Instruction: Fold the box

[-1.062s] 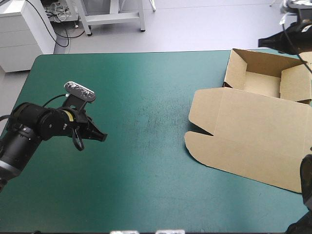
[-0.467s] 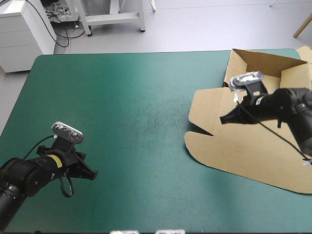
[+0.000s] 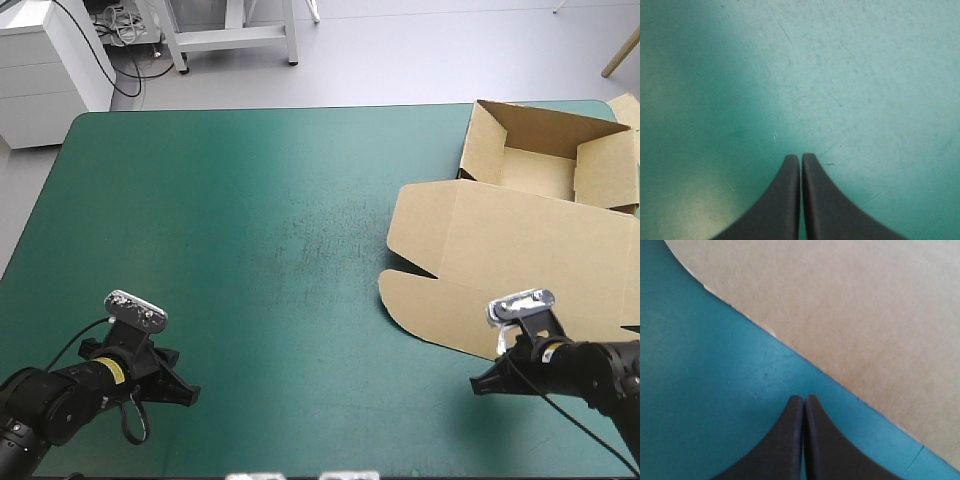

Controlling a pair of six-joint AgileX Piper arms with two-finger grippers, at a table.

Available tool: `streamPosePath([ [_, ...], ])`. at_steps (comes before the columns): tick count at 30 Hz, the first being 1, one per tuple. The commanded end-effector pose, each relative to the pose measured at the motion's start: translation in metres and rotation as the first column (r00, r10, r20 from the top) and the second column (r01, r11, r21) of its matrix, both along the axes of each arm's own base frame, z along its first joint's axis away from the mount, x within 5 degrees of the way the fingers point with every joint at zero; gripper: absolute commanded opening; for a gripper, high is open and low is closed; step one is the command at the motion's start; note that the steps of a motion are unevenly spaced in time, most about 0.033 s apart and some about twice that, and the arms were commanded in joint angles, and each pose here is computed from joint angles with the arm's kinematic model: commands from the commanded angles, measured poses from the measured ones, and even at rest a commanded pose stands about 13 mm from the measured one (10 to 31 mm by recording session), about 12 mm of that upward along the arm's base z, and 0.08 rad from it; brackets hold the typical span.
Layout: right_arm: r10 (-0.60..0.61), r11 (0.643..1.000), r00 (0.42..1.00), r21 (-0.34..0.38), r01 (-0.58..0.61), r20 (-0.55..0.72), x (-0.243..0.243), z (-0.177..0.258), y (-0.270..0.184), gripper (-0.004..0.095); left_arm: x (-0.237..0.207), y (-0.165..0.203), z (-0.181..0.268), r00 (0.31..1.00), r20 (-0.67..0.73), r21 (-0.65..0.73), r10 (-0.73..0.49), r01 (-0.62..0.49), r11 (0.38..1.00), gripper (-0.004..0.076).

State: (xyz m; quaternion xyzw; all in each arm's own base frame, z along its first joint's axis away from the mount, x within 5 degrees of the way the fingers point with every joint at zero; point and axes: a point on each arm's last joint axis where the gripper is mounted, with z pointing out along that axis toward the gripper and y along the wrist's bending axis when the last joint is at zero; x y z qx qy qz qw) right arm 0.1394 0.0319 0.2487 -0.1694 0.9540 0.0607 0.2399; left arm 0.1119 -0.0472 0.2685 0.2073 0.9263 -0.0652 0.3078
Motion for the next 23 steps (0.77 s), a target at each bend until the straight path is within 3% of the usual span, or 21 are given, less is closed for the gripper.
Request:
streamPosePath([
  [1, -0.004, 1.000, 0.995, 0.016, 0.003, 0.095, -0.014, -0.001, -0.002, -0.0016, 0.002, -0.003, 0.004, 0.999, 0.039, -0.046, 0.008, -0.006, 0.999, -0.0008],
  [7, -0.039, 0.998, 0.982, 0.049, 0.030, 0.188, -0.024, 0.009, -0.003, -0.0016, 0.000, -0.002, -0.007, 1.000, 0.006, -0.036, 0.008, -0.008, 0.999, -0.0008],
  [23, -0.039, 0.998, 0.981, 0.050, 0.029, 0.192, -0.025, 0.010, -0.003, -0.0016, -0.004, -0.003, -0.016, 0.999, -0.037, -0.051, 0.011, -0.013, 0.999, -0.0008],
])
